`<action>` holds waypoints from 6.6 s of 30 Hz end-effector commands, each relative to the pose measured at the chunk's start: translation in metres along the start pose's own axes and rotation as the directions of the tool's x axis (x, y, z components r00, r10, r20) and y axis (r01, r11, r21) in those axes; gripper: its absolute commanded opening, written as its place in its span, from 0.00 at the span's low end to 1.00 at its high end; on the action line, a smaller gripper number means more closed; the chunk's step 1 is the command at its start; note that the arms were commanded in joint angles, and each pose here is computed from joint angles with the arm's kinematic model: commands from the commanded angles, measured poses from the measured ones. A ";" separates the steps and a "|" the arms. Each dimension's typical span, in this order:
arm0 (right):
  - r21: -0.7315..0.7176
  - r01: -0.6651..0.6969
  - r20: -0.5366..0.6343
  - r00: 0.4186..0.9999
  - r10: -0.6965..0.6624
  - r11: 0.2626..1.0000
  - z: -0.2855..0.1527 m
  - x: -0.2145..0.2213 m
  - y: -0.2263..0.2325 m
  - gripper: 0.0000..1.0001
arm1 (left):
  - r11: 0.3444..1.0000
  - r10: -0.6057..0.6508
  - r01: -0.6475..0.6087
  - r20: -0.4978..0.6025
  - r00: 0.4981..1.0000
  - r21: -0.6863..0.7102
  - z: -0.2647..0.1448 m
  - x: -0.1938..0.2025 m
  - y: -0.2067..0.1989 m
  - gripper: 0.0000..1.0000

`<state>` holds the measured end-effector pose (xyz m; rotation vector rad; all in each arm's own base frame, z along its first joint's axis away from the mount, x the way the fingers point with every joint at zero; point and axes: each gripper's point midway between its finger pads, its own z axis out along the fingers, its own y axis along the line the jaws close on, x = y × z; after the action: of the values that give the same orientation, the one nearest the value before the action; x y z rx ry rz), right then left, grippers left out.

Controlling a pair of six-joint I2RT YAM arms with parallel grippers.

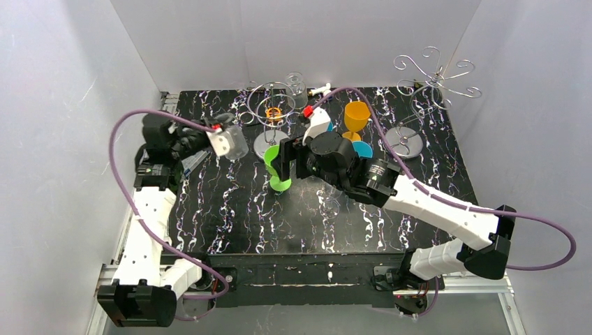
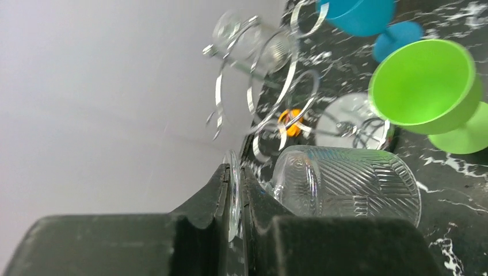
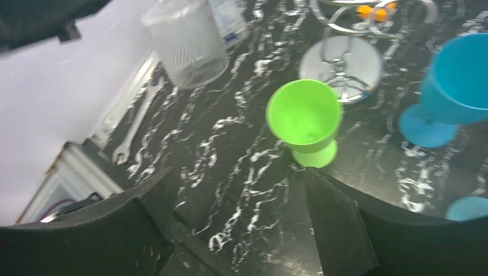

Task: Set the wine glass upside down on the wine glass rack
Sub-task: Turn the wine glass upside down at the wine rack.

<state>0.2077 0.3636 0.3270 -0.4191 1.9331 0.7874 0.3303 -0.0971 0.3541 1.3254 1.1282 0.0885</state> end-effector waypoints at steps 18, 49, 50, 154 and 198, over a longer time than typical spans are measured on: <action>0.196 -0.031 0.149 0.989 0.001 0.980 -0.035 -0.047 -0.092 0.83 | 0.831 0.528 -0.555 0.274 0.804 0.028 0.054 -0.006 -0.025 0.00; 0.146 -0.063 0.192 0.981 0.034 0.987 -0.037 -0.061 -0.094 0.76 | 0.813 0.570 -0.582 0.187 0.800 0.007 0.082 0.032 0.003 0.00; 0.145 -0.061 0.192 0.981 0.033 0.988 -0.036 -0.061 -0.094 0.75 | 0.813 0.571 -0.582 0.189 0.799 0.008 0.084 0.033 0.004 0.00; 0.137 -0.109 0.140 0.986 0.090 0.985 -0.002 -0.045 -0.092 0.68 | 0.721 0.123 -0.114 0.035 0.992 0.684 0.086 0.053 -0.089 0.76; 0.103 -0.036 0.139 0.990 0.021 0.994 0.080 -0.118 -0.087 0.71 | 0.907 -0.033 0.092 -0.148 0.988 0.410 0.068 0.020 -0.028 0.97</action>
<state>0.3654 0.3838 0.3105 -0.3191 1.9596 0.7064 0.3884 -0.1472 0.2735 1.8223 1.3061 -0.1489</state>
